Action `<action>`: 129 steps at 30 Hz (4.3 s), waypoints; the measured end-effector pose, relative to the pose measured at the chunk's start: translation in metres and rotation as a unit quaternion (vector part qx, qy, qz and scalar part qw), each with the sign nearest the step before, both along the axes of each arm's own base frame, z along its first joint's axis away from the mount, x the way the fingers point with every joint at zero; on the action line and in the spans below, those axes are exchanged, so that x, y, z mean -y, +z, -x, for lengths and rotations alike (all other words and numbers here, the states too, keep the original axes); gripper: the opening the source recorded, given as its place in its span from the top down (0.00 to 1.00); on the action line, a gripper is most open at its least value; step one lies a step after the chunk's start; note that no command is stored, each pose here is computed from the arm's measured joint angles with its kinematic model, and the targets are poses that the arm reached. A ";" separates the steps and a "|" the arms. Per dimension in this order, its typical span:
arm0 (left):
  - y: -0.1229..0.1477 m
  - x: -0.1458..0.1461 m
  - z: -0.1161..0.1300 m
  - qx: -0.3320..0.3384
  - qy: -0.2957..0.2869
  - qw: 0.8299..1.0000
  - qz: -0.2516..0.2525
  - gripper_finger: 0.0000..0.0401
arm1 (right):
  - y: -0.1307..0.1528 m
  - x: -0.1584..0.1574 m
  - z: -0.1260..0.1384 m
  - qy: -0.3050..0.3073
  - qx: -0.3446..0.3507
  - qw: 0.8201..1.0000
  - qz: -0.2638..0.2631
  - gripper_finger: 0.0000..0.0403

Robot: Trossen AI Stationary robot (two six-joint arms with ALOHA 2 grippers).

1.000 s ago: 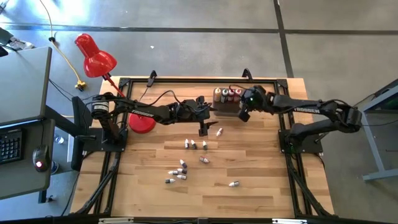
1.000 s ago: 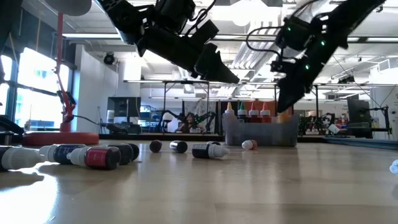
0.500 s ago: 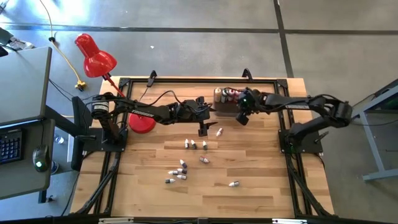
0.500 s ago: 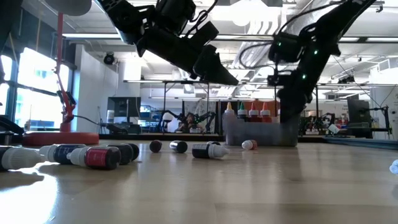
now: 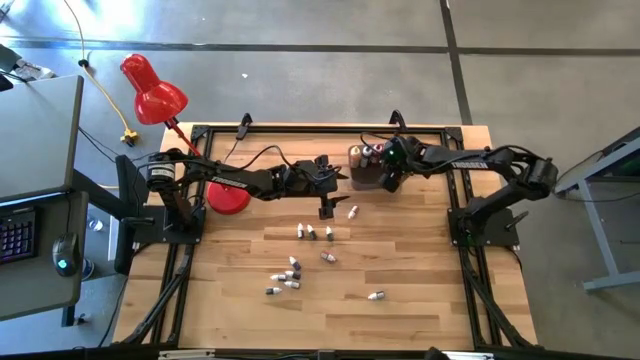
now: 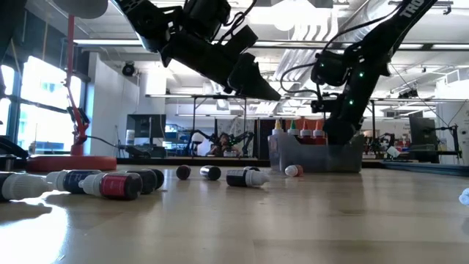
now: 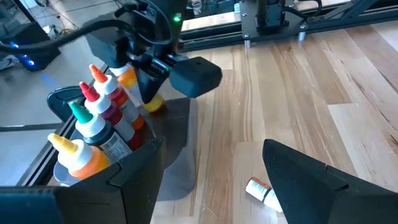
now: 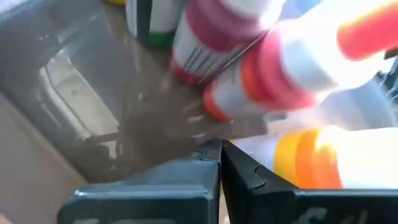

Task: Pick & Place food coloring
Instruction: Put the large yellow food coloring bottle into the bin, then put the bottom small blue food coloring bottle into the bin

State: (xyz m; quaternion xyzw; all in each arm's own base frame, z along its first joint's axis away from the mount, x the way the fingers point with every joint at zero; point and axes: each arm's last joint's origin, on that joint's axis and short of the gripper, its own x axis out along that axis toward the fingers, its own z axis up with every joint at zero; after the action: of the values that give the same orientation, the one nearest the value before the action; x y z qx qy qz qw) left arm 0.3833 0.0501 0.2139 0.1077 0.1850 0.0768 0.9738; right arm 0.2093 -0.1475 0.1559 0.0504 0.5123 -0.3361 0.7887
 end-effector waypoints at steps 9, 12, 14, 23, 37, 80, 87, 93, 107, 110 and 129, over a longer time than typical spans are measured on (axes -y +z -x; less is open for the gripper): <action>0.000 0.000 0.000 -0.001 0.000 1.000 0.000 0.34 | 0.019 0.007 -0.012 0.022 0.024 0.999 0.015 1.00; -0.001 0.000 0.000 -0.007 0.000 1.000 0.001 0.34 | 0.023 0.002 -0.014 0.028 0.007 1.000 -0.011 1.00; -0.002 0.000 0.001 -0.011 0.000 1.000 0.001 0.34 | 0.026 -0.004 -0.014 0.027 -0.017 0.999 -0.028 1.00; -0.003 0.000 0.001 -0.015 0.000 1.000 0.001 0.34 | 0.055 -0.017 -0.022 0.044 -0.066 0.995 -0.061 1.00; -0.005 0.000 0.002 -0.026 -0.001 1.000 0.003 0.34 | 0.037 -0.022 -0.010 0.030 -0.100 0.991 -0.085 1.00; -0.009 -0.001 0.005 -0.059 0.021 0.998 -0.019 0.34 | 0.025 0.007 -0.009 0.074 -0.150 0.986 -0.019 1.00; 0.001 -0.003 0.020 -0.118 0.063 0.989 -0.061 0.34 | 0.064 -0.026 -0.008 0.099 -0.065 0.993 0.013 1.00; 0.023 0.008 0.052 -0.186 0.033 0.982 -0.029 0.34 | 0.097 -0.073 -0.021 0.194 0.086 0.977 0.003 1.00; 0.057 0.082 0.133 -0.337 -0.200 0.914 0.108 0.34 | 0.099 -0.171 -0.068 0.414 0.206 0.887 0.002 0.98; 0.054 0.100 0.135 -0.351 -0.201 0.906 0.123 0.34 | 0.089 -0.176 -0.079 0.414 0.205 0.887 0.009 0.93; -0.035 0.208 0.119 -0.359 -0.108 0.917 0.134 0.52 | 0.034 -0.174 -0.108 0.355 0.136 0.925 0.032 0.63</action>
State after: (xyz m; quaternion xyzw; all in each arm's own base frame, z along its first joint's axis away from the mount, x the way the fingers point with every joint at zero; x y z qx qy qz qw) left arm 0.2644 -0.1577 0.1792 0.0157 0.5183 -0.0984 0.8494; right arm 0.3168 0.0260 0.1901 -0.1142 0.3737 -0.0405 0.9196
